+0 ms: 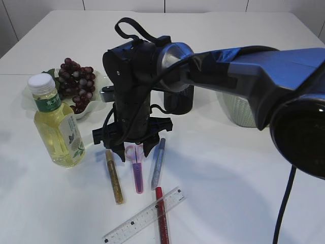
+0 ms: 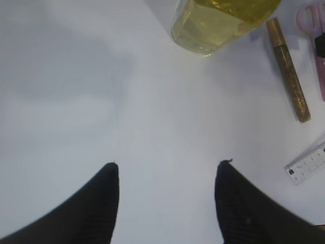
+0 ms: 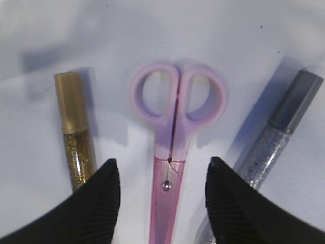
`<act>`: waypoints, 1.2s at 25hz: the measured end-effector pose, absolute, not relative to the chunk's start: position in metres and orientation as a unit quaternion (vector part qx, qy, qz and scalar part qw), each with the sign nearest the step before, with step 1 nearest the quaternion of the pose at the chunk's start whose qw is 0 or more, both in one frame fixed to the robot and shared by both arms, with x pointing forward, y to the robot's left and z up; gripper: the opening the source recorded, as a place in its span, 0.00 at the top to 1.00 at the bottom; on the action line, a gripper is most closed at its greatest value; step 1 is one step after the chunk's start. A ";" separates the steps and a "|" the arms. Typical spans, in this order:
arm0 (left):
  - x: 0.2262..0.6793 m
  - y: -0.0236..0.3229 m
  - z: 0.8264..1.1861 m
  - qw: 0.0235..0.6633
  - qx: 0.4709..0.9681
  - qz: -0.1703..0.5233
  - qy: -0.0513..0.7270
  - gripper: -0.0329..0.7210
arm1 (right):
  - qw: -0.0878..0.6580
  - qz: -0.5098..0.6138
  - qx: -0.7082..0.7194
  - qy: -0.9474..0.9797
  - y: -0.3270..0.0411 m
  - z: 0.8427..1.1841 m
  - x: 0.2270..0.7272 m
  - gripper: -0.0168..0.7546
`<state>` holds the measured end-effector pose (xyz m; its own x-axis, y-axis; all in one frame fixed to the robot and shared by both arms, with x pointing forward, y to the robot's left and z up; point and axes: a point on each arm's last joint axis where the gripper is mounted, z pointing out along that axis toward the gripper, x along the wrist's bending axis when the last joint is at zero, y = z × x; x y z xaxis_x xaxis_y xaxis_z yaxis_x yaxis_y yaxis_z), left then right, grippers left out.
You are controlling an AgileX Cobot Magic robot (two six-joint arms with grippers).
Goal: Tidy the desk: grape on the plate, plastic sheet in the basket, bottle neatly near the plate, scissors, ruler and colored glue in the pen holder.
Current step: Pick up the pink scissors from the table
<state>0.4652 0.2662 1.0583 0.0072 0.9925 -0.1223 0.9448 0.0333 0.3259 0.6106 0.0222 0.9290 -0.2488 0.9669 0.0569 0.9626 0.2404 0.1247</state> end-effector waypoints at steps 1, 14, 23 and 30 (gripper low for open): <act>0.465 0.266 1.058 0.161 0.691 0.074 0.701 0.38 | 0.016 0.067 0.613 0.787 0.022 0.929 0.611 0.42; 0.465 0.266 1.058 0.161 0.691 0.074 0.701 0.38 | 0.018 0.060 0.612 0.788 0.022 0.922 0.611 0.42; 0.465 0.266 1.058 0.161 0.691 0.074 0.701 0.38 | 0.023 0.062 0.611 0.789 0.022 0.918 0.613 0.42; 0.465 0.266 1.058 0.161 0.691 0.073 0.701 0.38 | 0.026 0.065 0.610 0.789 0.023 0.916 0.614 0.42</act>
<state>0.4652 0.2660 1.0583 0.0066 0.9922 -0.1246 0.9449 0.0346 0.3256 0.6141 0.0229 0.9161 -0.2549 0.9662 0.0389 0.9594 0.2477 0.1345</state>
